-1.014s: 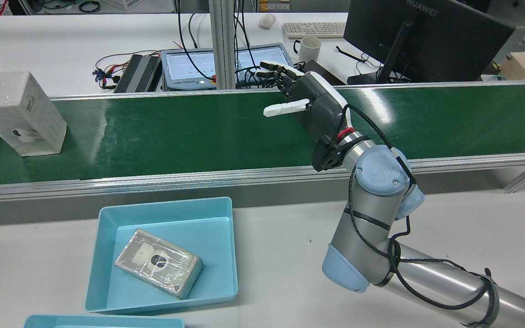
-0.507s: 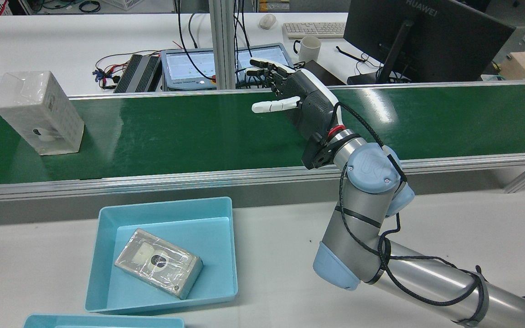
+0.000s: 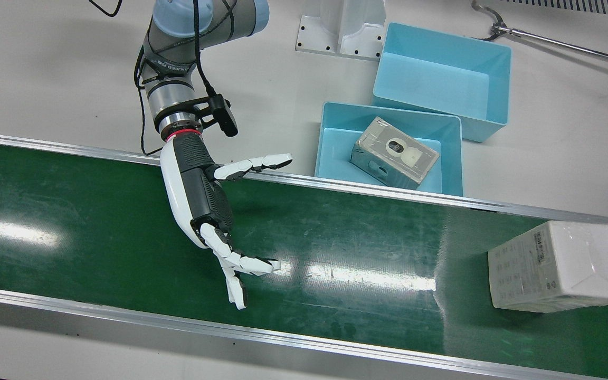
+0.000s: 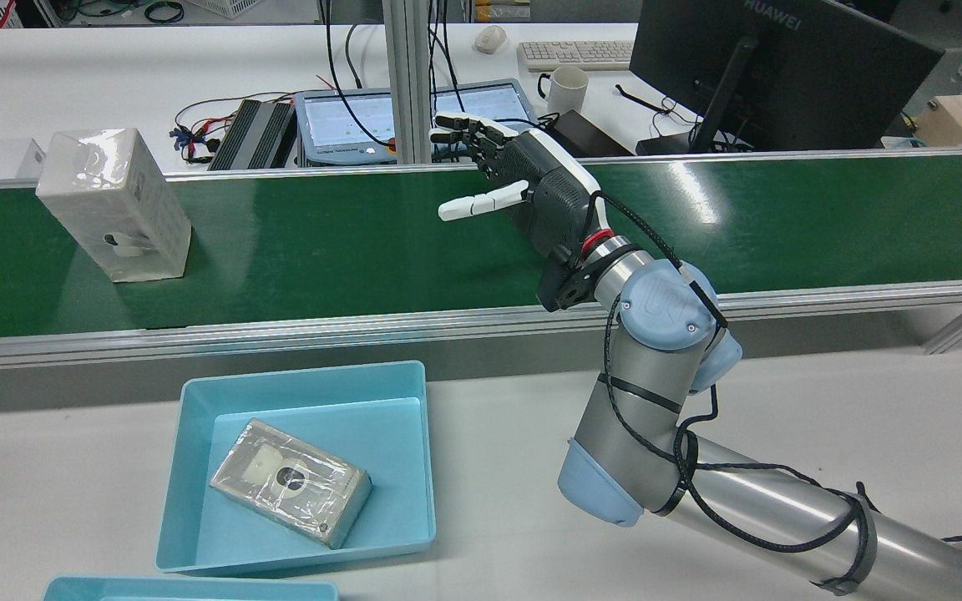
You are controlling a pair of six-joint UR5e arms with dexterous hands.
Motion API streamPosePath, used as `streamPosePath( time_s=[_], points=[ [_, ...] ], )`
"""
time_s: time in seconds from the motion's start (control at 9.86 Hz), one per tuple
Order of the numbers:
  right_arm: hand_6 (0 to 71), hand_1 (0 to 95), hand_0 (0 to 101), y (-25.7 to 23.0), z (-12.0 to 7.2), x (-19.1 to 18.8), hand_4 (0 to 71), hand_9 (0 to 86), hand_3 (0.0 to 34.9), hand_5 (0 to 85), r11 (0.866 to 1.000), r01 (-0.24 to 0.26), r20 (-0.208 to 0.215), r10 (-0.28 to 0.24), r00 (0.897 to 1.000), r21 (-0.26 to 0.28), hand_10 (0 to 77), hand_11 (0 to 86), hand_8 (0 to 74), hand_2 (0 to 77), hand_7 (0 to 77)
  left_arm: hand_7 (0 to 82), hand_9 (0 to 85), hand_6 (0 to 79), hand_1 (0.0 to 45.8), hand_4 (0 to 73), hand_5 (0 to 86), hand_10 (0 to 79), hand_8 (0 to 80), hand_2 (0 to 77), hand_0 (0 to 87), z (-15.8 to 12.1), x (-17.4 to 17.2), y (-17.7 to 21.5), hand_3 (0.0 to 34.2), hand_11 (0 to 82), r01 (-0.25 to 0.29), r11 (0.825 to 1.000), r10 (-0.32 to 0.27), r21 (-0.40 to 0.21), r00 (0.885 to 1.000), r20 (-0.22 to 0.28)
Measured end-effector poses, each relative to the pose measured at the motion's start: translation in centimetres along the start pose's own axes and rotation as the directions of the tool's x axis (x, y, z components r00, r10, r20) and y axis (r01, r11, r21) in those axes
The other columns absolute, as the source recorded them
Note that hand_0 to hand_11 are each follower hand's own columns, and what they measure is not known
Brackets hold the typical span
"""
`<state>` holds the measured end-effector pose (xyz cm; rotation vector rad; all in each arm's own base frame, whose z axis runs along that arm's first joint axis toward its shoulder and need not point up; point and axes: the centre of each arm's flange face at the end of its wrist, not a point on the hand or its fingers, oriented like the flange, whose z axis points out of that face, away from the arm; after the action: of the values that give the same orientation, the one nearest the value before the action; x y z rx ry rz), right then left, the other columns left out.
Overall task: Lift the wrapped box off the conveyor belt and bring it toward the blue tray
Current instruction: 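Lower the open right hand toward the belt surface in the box's path, then hold the right hand in place as the wrapped white box arrives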
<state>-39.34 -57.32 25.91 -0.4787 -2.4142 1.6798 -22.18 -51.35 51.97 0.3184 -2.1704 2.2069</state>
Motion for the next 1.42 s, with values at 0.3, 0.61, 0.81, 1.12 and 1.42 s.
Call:
streamPosePath(
  time_s=[0.3, 0.61, 0.81, 1.12, 1.42],
  points=[
    [9.8, 16.9, 50, 1.4, 0.0, -0.6, 14.2, 4.4, 0.0, 19.1, 0.998, 0.051, -0.002, -0.051, 0.999, 0.021, 0.0, 1.1, 1.6, 9.8, 26.2, 0.5, 0.5, 0.5, 0.0, 0.0, 1.1, 0.0, 0.5, 1.1, 0.0, 0.0, 0.0, 0.0, 0.0, 0.5, 0.000, 1.000, 0.000, 0.000, 1.000, 0.000],
    [8.2, 12.5, 48, 1.2, 0.3, -0.7, 11.5, 2.7, 0.0, 15.3, 0.999, 0.043, 0.005, -0.043, 0.999, 0.017, 0.0, 1.1, 0.5, 6.0, 22.4, 0.5, 0.5, 0.5, 0.0, 0.0, 1.1, 0.5, 0.5, 1.1, 0.0, 0.0, 0.0, 0.0, 0.0, 0.5, 0.000, 1.000, 0.000, 0.000, 1.000, 0.000],
    [8.2, 9.3, 48, 0.9, 0.4, -0.6, 10.4, 2.7, 0.0, 15.3, 0.999, 0.038, 0.006, -0.038, 0.999, 0.015, 0.0, 1.1, 0.5, 4.9, 21.8, 0.5, 0.5, 0.5, 0.0, 0.0, 1.1, 0.5, 0.5, 1.1, 0.0, 0.0, 0.0, 0.0, 0.0, 0.5, 0.000, 1.000, 0.000, 0.000, 1.000, 0.000],
    [6.5, 11.5, 47, 0.3, 0.5, -0.5, 10.4, 2.7, 0.0, 14.2, 0.999, 0.033, 0.004, -0.033, 0.999, 0.025, 0.0, 1.1, 0.5, 4.4, 18.0, 0.5, 0.5, 0.5, 0.0, 0.0, 0.5, 0.0, 0.5, 1.1, 0.0, 0.0, 0.0, 0.0, 0.0, 0.5, 0.000, 1.000, 0.000, 0.000, 1.000, 0.000],
    [6.5, 11.5, 47, 0.2, 0.6, -0.4, 10.4, 2.7, 0.0, 14.2, 0.999, 0.032, 0.005, -0.032, 0.999, 0.028, 0.0, 1.1, 0.5, 6.0, 18.5, 0.5, 0.5, 0.5, 0.0, 0.0, 1.1, 0.5, 0.5, 1.1, 0.0, 0.0, 0.0, 0.0, 0.0, 0.5, 0.000, 1.000, 0.000, 0.000, 1.000, 0.000]
  ],
)
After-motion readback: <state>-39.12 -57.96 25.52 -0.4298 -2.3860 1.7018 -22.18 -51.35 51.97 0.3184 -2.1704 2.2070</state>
